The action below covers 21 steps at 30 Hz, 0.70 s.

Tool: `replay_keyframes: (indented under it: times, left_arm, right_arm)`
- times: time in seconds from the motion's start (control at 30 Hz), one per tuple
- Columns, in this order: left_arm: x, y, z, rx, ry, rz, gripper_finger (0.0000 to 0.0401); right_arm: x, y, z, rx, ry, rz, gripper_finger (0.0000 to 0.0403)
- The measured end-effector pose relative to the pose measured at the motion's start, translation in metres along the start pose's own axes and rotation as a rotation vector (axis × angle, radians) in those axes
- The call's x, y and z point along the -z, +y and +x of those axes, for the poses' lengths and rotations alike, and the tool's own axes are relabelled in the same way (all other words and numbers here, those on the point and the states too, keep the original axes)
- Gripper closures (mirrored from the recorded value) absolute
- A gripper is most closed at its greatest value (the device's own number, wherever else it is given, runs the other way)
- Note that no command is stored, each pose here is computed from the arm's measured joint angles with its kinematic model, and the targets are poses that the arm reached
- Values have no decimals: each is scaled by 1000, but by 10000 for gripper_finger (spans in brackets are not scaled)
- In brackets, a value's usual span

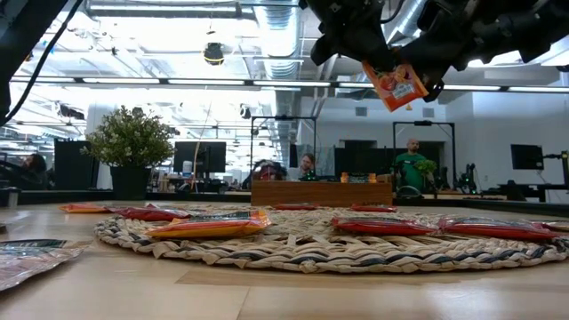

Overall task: Pick & Place Tea
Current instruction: Put the orange tea bag into the right section of the wooden organizer

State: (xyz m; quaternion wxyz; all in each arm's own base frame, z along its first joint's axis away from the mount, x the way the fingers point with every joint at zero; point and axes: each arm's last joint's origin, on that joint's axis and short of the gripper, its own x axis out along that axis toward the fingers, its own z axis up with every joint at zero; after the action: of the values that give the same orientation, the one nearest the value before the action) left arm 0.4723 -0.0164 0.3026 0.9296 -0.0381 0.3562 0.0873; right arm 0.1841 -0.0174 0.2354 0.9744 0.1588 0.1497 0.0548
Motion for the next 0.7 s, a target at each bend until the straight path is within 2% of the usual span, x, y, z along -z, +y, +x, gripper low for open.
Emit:
replay_keyframes:
  times: [0.07, 0.47, 0.7]
  left_arm:
    - [0, 0, 0, 0, 0, 0, 401]
    - [0, 0, 0, -10, -1, 0, 398]
    - [1, 1, 0, -17, 8, 2, 349]
  right_arm:
    - [0, 0, 0, -1, 0, 0, 395]
    - [0, 0, 0, 2, -1, 33, 402]
    - [0, -1, 0, 29, -8, 36, 403]
